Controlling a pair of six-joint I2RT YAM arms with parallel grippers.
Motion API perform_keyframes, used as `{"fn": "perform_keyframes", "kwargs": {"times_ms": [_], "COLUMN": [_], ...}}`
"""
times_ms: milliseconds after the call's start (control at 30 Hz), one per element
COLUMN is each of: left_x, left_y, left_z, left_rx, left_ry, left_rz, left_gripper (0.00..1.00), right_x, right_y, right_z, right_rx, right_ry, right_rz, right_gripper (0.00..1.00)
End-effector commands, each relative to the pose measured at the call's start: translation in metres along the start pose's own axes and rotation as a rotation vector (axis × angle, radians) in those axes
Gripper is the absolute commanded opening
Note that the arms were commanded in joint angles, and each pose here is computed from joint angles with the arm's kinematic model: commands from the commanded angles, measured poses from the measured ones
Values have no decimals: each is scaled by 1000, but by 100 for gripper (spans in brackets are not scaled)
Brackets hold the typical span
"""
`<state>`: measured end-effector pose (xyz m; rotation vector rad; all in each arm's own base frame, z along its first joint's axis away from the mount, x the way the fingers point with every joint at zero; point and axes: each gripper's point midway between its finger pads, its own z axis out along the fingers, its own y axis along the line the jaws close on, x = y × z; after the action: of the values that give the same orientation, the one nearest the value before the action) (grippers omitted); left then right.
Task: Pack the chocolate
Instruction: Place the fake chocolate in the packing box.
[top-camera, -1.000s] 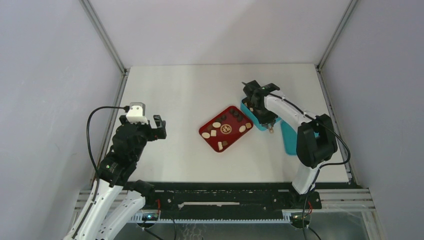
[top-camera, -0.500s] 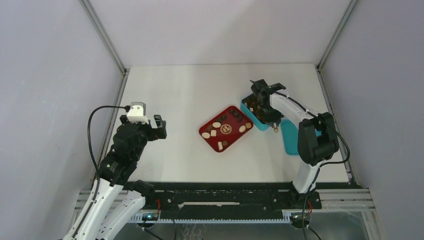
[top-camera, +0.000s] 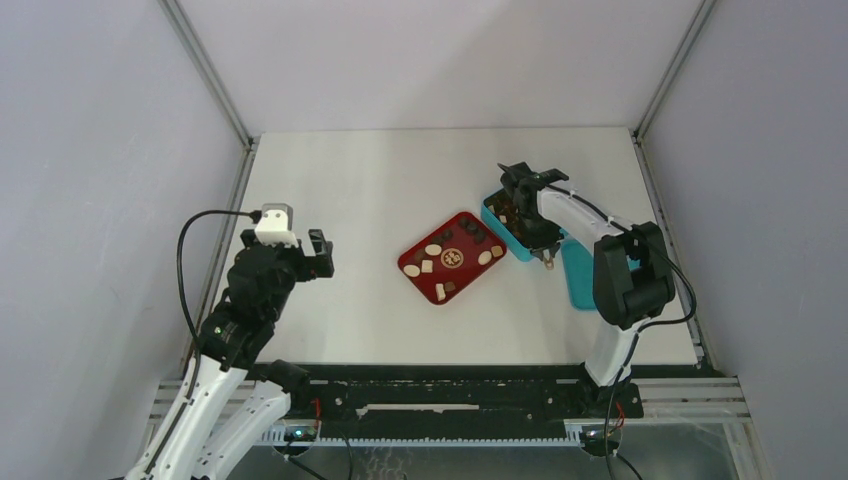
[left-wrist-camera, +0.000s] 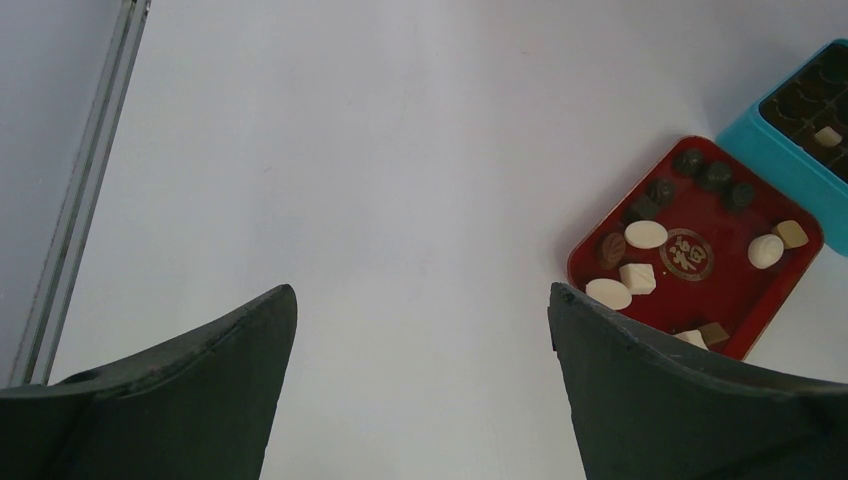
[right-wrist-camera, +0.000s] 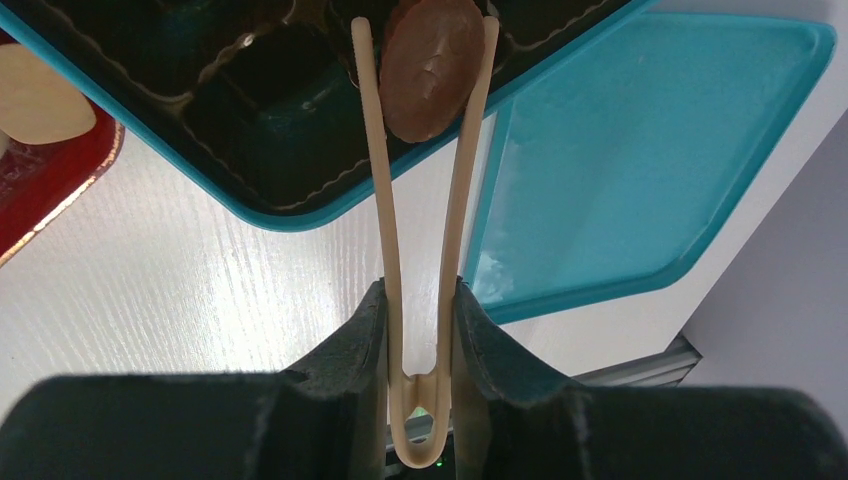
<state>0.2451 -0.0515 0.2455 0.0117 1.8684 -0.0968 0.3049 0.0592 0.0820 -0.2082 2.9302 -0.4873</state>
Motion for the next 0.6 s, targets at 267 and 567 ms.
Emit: {"fn": "perform_keyframes", "kwargs": {"times_ms": [267,567], "left_x": [2,2], "left_y": [-3,-3], "left_z": [5,4], "left_rx": [13,14], "left_ry": [-4,-7], "left_rz": [-10,-10], "left_gripper": [100,100], "right_x": [2,2], "right_y": [-2,-6], "right_z": [-2,-9], "right_rx": [-6,9], "right_ry": [-10,-34], "right_rz": [14,24], "right_gripper": [36,39]}}
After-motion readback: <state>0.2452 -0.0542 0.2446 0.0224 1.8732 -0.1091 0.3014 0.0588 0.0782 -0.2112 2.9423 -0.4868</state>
